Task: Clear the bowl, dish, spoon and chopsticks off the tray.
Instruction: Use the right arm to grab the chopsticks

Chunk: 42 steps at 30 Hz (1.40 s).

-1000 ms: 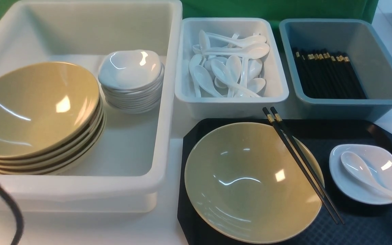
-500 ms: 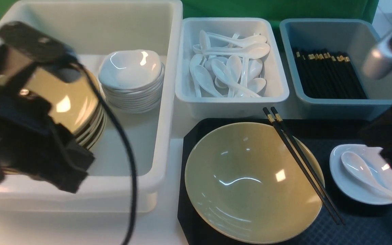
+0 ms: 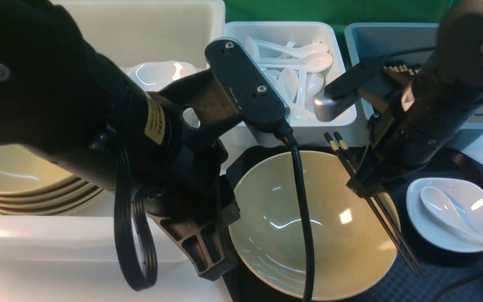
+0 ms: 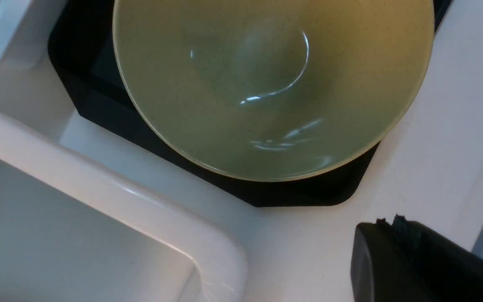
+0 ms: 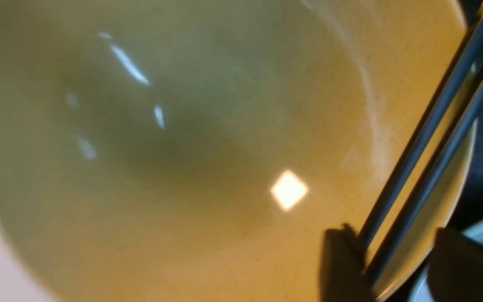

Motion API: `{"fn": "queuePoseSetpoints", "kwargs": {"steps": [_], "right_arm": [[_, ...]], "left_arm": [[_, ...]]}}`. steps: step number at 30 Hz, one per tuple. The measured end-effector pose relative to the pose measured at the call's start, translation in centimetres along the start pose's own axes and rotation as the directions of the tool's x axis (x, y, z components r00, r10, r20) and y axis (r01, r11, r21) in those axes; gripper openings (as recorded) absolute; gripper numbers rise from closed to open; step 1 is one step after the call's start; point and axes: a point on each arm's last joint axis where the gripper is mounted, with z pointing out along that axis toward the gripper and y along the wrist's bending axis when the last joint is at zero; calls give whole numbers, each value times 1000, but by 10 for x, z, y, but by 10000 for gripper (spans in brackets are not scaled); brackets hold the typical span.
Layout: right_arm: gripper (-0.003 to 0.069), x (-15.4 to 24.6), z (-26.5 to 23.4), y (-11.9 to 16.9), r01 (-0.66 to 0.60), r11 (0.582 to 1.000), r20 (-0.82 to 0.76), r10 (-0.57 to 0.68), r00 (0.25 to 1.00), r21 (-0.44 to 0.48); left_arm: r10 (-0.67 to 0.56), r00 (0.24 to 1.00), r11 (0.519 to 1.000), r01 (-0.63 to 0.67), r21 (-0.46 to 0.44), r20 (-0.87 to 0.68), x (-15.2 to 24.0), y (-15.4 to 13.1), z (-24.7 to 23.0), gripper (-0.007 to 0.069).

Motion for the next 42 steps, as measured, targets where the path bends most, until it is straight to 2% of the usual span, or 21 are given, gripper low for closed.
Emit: {"fn": "queuePoseSetpoints", "kwargs": {"steps": [1,6,14,22,26,33,35,42], "right_arm": [[425,-1,4,-1,-2,1000,-11,2,1000,9],[497,-5,19,-3,-22,1000,-37,22,999,19],[505,-11,44,-4,-62,998,-74,64,995,29],[501,-12,46,-5,-79,996,-77,82,994,39],[447,-12,46,-5,-79,996,-77,82,994,39],[173,-12,46,-5,-97,994,-76,100,992,41],[145,-12,46,-5,-97,994,-76,100,992,41],[146,-16,33,-6,-98,994,-33,99,995,46]], "left_arm": [[3,1000,1000,-3,-6,-2,0,1,0,-11],[8,1000,1000,-8,-17,-8,0,2,1,-11],[10,1000,1000,-10,-20,-20,3,2,5,-11],[5,998,1000,-6,-8,-69,12,0,17,-11],[4,997,1000,-5,-8,-71,12,0,18,-11],[-11,998,1000,11,-9,-69,12,0,18,-11],[-13,998,1000,13,-9,-68,12,0,18,-11],[-45,997,999,44,-14,-60,11,0,18,-11]]}}
